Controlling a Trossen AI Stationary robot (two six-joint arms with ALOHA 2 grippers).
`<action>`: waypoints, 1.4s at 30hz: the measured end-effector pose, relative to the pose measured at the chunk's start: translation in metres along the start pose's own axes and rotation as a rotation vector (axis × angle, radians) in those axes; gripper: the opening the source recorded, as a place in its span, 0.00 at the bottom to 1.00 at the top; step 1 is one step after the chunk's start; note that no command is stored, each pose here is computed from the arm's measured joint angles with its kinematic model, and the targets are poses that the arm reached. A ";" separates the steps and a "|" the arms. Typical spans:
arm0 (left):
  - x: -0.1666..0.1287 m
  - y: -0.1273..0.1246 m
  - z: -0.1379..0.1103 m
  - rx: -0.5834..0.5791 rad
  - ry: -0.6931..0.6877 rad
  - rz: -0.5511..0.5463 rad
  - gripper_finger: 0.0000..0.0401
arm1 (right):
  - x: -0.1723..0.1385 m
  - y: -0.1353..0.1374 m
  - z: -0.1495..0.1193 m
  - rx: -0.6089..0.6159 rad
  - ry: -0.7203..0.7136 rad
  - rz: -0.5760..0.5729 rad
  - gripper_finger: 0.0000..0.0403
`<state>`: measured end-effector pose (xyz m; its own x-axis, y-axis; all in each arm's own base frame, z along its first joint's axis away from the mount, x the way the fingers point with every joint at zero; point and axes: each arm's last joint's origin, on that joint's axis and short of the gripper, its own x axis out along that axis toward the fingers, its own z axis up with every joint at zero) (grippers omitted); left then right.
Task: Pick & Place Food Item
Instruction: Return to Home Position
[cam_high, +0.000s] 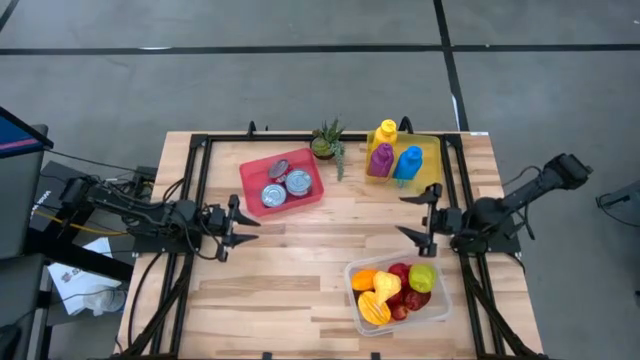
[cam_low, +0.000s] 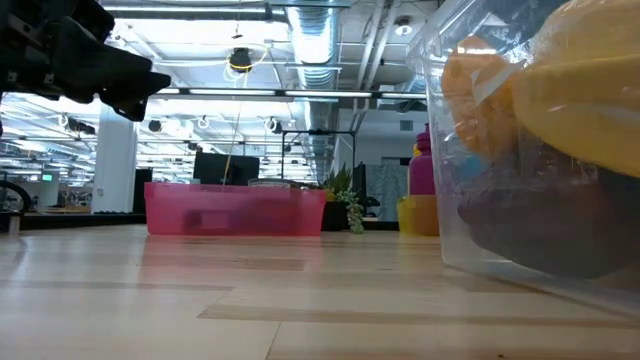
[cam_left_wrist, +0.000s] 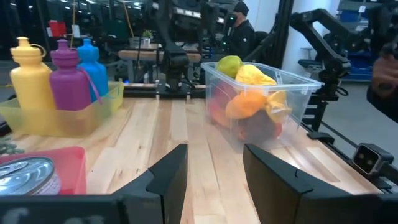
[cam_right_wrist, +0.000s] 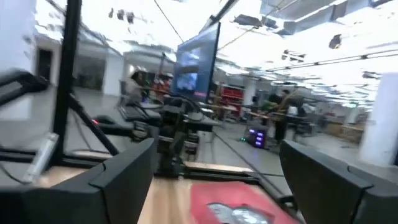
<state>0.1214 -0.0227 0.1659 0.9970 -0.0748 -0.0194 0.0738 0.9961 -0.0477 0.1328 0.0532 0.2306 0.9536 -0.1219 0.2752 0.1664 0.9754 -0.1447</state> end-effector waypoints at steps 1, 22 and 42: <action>0.000 0.000 0.000 0.000 -0.002 0.008 0.37 | -0.005 -0.001 -0.004 0.021 -0.009 0.013 0.81; -0.001 0.001 0.015 -0.026 -0.161 0.035 0.37 | -0.027 -0.002 -0.041 0.215 0.103 0.122 0.81; 0.000 0.001 0.009 -0.073 -0.100 0.035 0.37 | -0.041 -0.012 -0.028 0.160 0.016 0.116 0.81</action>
<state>0.1217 -0.0215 0.1751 0.9965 -0.0314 0.0769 0.0406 0.9918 -0.1214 0.0982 0.0413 0.1948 0.9681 -0.0087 0.2502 0.0145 0.9997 -0.0216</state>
